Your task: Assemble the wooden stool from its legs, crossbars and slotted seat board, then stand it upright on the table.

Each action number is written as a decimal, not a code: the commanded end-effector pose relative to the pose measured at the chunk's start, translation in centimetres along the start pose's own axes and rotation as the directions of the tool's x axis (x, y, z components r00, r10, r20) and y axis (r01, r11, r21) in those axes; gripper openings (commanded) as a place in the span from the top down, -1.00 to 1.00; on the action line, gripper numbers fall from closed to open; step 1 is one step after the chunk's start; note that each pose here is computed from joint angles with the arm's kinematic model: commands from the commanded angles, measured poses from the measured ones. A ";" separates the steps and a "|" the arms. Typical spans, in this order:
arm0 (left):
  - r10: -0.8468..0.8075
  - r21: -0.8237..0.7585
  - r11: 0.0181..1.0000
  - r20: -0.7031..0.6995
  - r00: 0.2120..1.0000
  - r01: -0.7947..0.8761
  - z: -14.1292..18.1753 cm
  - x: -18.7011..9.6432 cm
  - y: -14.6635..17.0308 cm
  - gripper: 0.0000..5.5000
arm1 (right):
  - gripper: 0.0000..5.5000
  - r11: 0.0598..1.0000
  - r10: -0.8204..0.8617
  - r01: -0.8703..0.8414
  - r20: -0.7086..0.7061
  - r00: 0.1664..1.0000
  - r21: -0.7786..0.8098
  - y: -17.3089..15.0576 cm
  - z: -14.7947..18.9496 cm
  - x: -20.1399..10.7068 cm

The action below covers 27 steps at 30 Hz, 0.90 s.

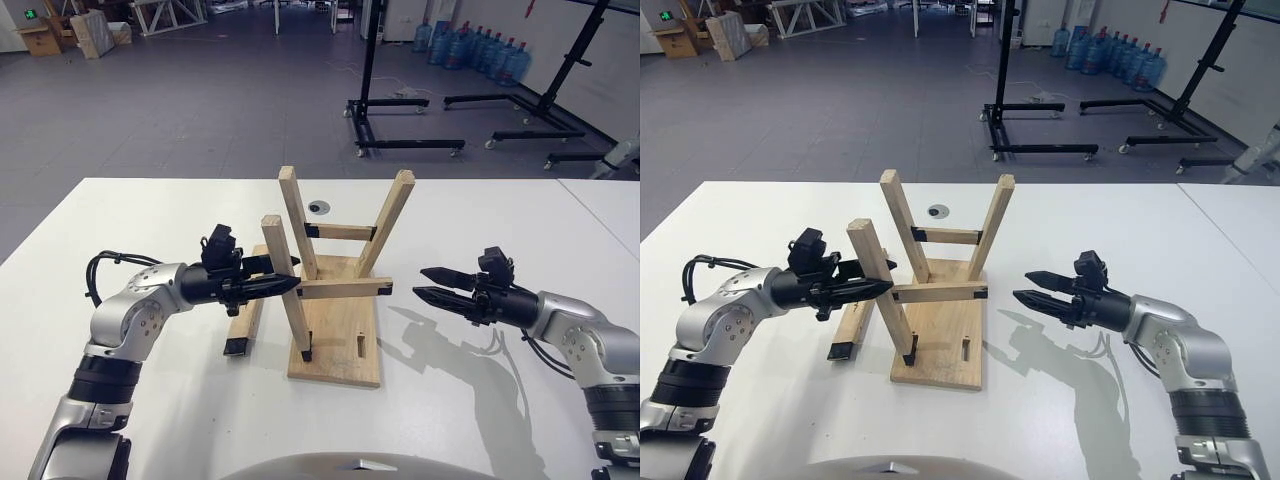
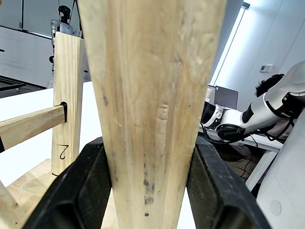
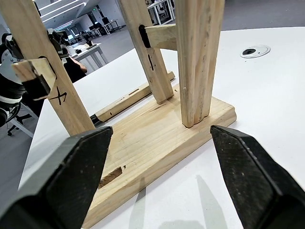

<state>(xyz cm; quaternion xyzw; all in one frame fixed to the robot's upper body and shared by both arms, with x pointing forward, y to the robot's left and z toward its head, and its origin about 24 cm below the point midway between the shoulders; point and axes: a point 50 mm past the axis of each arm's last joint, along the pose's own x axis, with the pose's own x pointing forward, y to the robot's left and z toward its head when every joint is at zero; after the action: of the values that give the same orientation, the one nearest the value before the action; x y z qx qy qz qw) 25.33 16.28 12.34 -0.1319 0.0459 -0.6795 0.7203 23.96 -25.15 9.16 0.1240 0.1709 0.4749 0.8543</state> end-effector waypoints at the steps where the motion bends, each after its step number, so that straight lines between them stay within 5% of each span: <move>1: 0.022 0.012 1.000 -0.087 0.996 -0.021 0.0 -0.4 0.7 0.26 | -0.38 1.000 -0.006 0.006 0.002 1.000 -0.014 0.0 0.1 0.5; 11: 0.059 0.097 0.995 -0.284 0.957 -0.033 -1.2 -0.6 1.9 0.26 | -0.38 0.998 -0.052 0.052 0.025 0.998 -0.022 0.0 -0.3 1.0; 18: 0.076 0.123 0.992 -0.380 0.922 -0.031 -2.7 -0.1 -0.2 0.26 | -0.38 0.999 -0.037 0.037 0.016 0.999 -0.011 0.7 -0.8 1.2; 27: 0.104 0.121 0.991 -0.416 0.903 -0.058 -4.0 0.7 -1.7 0.26 | -0.38 0.993 -0.034 0.016 -0.159 0.987 -0.113 1.7 -4.5 4.3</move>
<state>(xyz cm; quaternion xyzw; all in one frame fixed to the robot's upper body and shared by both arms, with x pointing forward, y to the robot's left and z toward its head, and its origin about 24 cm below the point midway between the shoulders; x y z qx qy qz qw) 23.73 14.52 12.65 0.0643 0.0625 -0.6757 0.7317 22.66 -21.02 5.60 0.0462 0.2100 0.4810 0.8500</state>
